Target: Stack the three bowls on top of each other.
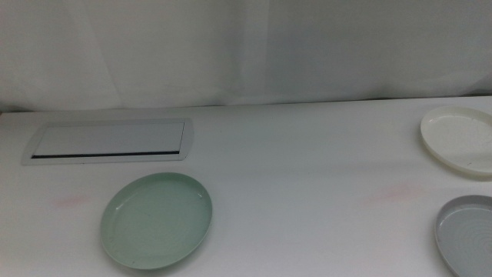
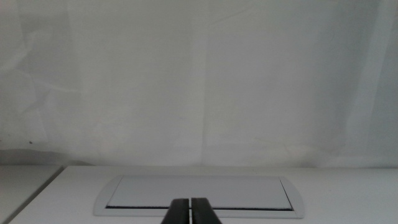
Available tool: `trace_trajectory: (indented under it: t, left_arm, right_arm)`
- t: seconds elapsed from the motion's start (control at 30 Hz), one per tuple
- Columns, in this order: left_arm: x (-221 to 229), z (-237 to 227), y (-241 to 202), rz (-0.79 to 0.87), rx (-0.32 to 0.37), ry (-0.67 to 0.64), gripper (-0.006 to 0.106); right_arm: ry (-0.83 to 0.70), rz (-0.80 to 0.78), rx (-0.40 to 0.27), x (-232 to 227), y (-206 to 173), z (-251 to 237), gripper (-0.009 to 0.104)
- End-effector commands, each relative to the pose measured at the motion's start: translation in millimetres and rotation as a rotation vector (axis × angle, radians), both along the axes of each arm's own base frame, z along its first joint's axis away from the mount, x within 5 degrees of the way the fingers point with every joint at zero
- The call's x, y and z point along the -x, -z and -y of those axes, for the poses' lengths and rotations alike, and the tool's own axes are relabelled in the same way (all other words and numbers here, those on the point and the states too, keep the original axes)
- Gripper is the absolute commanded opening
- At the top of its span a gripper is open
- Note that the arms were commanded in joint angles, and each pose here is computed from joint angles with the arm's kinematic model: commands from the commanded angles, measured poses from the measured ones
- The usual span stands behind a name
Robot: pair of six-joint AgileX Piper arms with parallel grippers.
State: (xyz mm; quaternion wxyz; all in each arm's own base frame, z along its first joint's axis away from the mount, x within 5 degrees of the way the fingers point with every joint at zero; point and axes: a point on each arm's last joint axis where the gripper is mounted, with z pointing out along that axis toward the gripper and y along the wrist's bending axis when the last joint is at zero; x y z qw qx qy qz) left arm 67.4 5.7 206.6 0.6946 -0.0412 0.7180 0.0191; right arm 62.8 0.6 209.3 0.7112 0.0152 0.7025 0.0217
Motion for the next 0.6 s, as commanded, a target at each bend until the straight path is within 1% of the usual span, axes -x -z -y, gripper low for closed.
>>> trace_trajectory:
  t: [0.0,0.03,0.07,0.1,0.13,0.17,0.2,0.23,0.27,0.3,0.33,0.43,0.5,0.57]
  left_arm:
    - [0,0,13,-0.033,0.006,-0.003,-0.003]
    - [0,0,13,-0.033,0.006,-0.003,-0.003]
    - [0,0,13,-0.032,0.026,-0.004,0.007]
    - [0,0,13,-0.030,0.042,-0.005,0.015]
    - [0,0,12,-0.023,0.099,-0.008,0.036]
    - [0,0,12,-0.019,0.127,-0.009,0.052]
    - [0,0,12,-0.013,0.158,-0.010,0.090]
    - [0,0,12,-0.009,0.190,-0.012,0.092]
    - [0,0,12,-0.006,0.198,-0.012,0.092]
    - [0,0,11,-0.004,0.198,-0.012,0.092]
    - [0,0,11,-0.003,0.216,-0.012,0.092]
    - [0,0,9,0.010,0.307,-0.016,0.092]
    - [0,0,3,-0.001,0.341,-0.021,0.092]
    - [1,0,-11,-0.006,0.349,-0.025,0.092]
  right_arm:
    - [0.009,-0.031,-0.003,0,12,1,-0.003]
    - [0.016,-0.017,-0.003,0,11,1,-0.001]
    - [0.023,-0.003,-0.003,0,9,2,0.013]
    - [0.025,0.002,-0.003,0,9,2,0.022]
    - [0.029,0.012,-0.003,0,8,2,0.047]
    - [0.031,0.015,-0.003,0,8,3,0.060]
    - [0.036,0.025,-0.005,0,7,3,0.091]
    - [0.037,0.028,-0.007,0,7,3,0.101]
    - [0.037,0.030,-0.007,0,6,3,0.103]
    - [0.038,0.032,-0.007,0,6,3,0.103]
    - [0.038,0.032,-0.007,0,6,3,0.103]
    - [0.038,0.032,-0.012,0,6,3,0.103]
    - [0.041,0.037,-0.013,0,6,4,0.103]
    - [0.042,0.039,-0.014,0,6,4,0.103]
